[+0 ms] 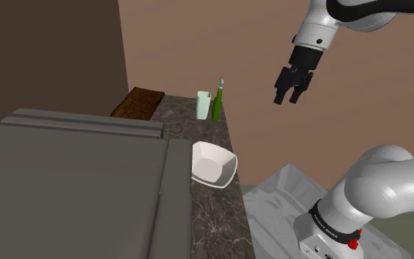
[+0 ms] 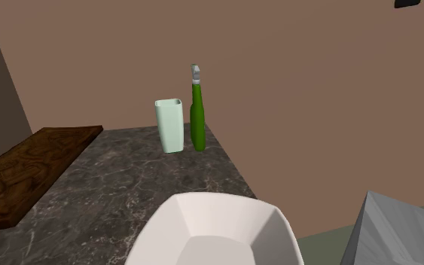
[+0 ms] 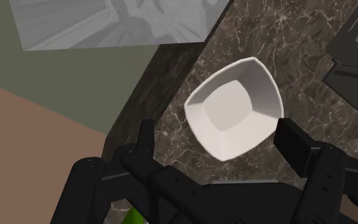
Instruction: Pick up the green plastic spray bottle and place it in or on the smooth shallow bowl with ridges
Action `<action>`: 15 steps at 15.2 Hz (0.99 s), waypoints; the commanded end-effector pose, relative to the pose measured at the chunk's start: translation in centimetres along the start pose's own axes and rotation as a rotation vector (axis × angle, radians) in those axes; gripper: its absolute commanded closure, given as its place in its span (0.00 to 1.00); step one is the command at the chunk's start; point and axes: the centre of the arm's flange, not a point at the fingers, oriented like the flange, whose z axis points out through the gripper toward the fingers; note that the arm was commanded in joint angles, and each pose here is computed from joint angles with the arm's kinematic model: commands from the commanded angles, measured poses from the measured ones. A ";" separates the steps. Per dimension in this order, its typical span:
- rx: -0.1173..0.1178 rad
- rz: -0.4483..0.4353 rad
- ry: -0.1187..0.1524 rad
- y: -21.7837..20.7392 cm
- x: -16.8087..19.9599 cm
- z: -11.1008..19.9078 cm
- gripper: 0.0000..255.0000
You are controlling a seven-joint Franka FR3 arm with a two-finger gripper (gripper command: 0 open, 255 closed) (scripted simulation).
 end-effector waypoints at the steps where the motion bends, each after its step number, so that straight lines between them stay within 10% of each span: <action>1: 0.000 0.000 0.000 0.0 0.0 0.0 0.00; 15: -0.050 0.255 0.052 0.4 17.6 2.1 0.00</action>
